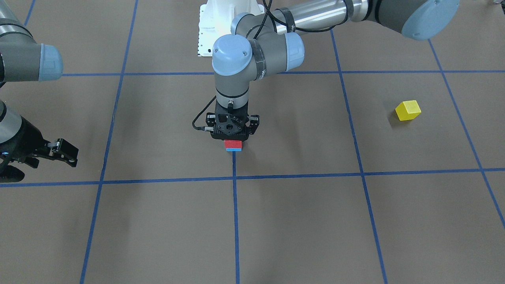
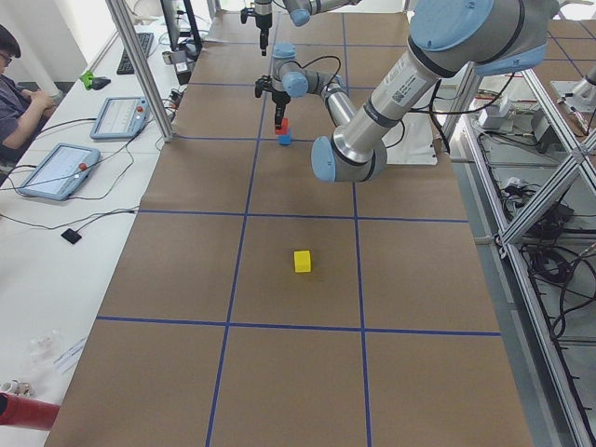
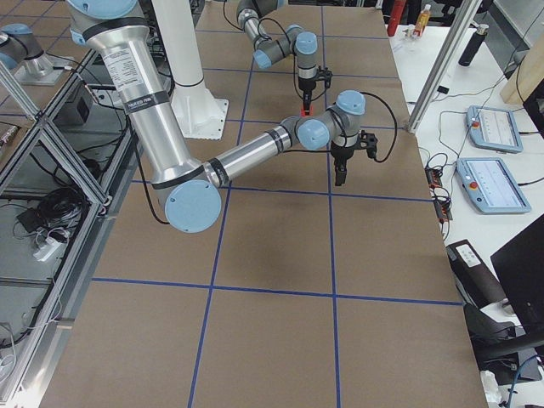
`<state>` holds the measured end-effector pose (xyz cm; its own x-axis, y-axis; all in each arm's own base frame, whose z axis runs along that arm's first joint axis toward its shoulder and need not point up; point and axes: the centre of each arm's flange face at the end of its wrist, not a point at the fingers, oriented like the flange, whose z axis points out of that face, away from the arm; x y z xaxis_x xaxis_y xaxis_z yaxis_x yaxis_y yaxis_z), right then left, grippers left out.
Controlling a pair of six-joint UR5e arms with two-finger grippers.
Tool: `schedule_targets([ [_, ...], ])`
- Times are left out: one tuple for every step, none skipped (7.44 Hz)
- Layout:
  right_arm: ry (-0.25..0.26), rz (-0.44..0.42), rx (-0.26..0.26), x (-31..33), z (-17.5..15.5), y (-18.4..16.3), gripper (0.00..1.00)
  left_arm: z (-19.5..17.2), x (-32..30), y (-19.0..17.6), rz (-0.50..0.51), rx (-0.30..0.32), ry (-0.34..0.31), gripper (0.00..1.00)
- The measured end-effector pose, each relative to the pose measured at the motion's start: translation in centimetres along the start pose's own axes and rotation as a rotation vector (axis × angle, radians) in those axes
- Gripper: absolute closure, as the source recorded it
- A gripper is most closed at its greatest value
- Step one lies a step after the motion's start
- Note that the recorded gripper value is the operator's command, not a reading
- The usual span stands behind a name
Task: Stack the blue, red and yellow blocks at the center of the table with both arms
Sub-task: 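Open the left gripper and lift it off the red cube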
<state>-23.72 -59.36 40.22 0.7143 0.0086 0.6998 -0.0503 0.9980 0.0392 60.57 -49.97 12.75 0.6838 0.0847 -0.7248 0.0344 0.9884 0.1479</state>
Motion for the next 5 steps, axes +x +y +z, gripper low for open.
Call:
schedule_targets([
  [0.000, -0.001, 0.001, 0.0, 0.0, 0.0, 0.01, 0.0, 0.0, 0.0, -0.003, 0.000, 0.000, 0.00],
  [-0.001, 0.000, 0.001, 0.0, -0.1, 0.0, 0.01, -0.2, 0.0, 0.1, -0.003, 0.001, 0.003, 0.00],
  [-0.003, 0.000, 0.000, 0.0, -0.1, -0.1, 0.01, -1.5, 0.2, 0.2, 0.000, 0.009, 0.016, 0.00],
  [-0.010, 0.001, -0.004, 0.1, -0.2, -0.1, 0.01, -4.0, 0.2, 0.4, 0.004, 0.019, 0.028, 0.00],
  [-0.020, 0.003, -0.010, 0.3, -0.4, -0.1, 0.01, -7.6, -0.5, 1.0, 0.020, 0.024, 0.024, 0.00],
])
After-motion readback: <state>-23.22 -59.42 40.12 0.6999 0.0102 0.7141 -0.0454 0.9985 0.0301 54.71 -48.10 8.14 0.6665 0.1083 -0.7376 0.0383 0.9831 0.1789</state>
